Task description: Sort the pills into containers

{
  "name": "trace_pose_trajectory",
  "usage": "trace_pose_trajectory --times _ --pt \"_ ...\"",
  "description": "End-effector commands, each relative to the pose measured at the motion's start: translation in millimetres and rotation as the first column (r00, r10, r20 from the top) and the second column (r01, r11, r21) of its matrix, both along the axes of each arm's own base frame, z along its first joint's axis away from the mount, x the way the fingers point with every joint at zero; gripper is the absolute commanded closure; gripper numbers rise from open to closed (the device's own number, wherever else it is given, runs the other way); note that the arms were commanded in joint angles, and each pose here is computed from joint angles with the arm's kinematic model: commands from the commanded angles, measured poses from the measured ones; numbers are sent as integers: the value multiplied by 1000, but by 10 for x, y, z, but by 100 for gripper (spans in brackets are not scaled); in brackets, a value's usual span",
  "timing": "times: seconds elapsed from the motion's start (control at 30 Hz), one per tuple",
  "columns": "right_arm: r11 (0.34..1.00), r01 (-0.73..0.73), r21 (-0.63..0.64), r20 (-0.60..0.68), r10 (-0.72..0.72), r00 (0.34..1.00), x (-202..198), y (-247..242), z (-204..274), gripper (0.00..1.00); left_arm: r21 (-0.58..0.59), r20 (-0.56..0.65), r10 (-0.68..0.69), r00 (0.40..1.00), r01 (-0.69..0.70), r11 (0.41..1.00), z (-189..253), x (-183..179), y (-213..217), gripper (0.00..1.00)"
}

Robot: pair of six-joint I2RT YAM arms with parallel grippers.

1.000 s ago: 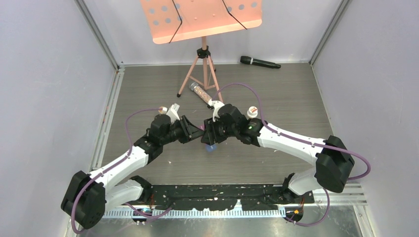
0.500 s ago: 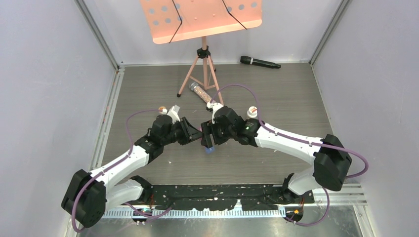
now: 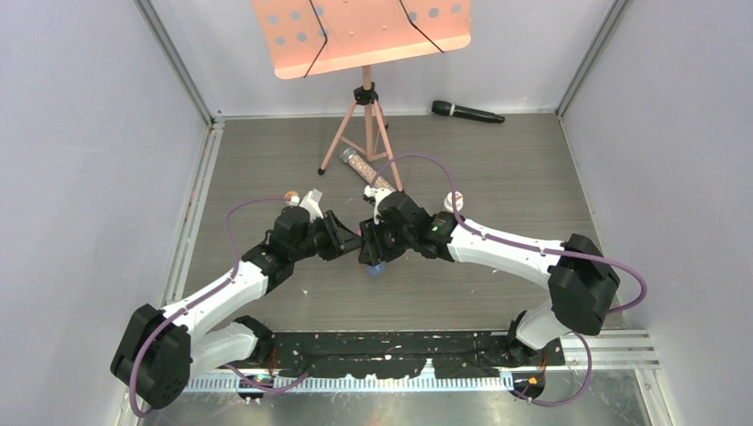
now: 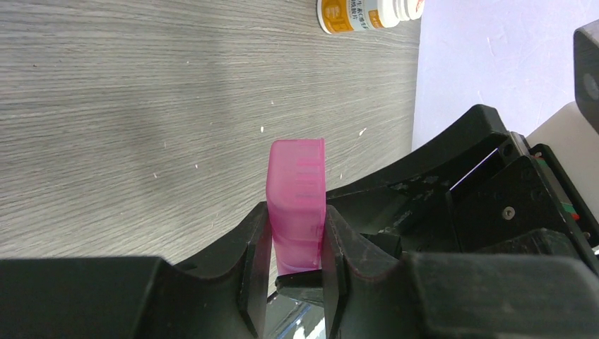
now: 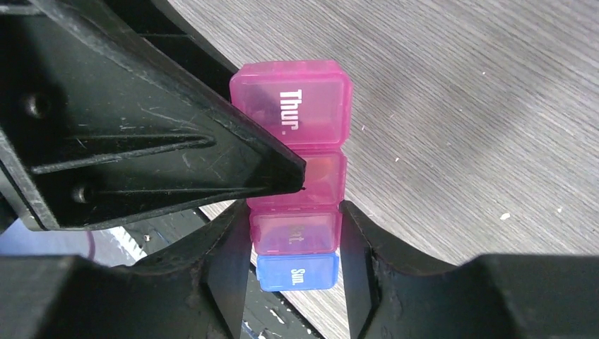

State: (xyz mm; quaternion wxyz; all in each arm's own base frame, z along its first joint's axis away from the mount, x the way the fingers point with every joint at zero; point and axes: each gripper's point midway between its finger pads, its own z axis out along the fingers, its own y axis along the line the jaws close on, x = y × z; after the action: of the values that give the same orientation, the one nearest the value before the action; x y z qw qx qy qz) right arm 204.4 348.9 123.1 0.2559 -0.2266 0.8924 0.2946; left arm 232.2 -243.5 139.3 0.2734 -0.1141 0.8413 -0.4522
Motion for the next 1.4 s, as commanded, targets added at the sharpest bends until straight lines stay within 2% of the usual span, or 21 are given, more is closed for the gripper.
trace_pose_trajectory --times 0.0,0.13,0.27,0.43,0.6,0.73,0.97,1.1,1.23,1.37 --pt "998 -19 65 14 18 1000 17 160 172 58 -59 65 9 998 -5 998 247 76 -29 100" --pt "995 -36 91 19 35 999 -17 168 256 71 -69 82 1 997 5 998 251 75 -9 100" --pt "984 -108 141 22 106 994 -127 200 393 79 -59 148 -52 988 62 996 288 37 -12 100" --pt "952 -224 209 1 229 973 -320 241 530 82 -3 210 -112 971 115 993 258 -16 41 100" --pt "934 -274 231 6 280 960 -382 243 570 82 13 234 -143 962 144 989 268 -34 83 100" --pt "933 -256 252 9 262 965 -333 185 596 74 16 251 -170 953 172 985 292 -46 88 100" --pt "977 -97 191 49 89 995 -58 -108 502 37 -6 261 -164 951 171 985 369 -37 127 100" --pt "993 -30 118 56 24 998 30 -251 397 28 -5 258 -160 953 167 986 378 -22 131 100" --pt "995 4 96 61 -10 998 68 -308 359 27 -5 245 -152 958 158 987 362 -5 137 100" --pt "990 -64 128 110 50 993 40 -215 489 21 11 226 -143 964 144 990 325 26 150 100"
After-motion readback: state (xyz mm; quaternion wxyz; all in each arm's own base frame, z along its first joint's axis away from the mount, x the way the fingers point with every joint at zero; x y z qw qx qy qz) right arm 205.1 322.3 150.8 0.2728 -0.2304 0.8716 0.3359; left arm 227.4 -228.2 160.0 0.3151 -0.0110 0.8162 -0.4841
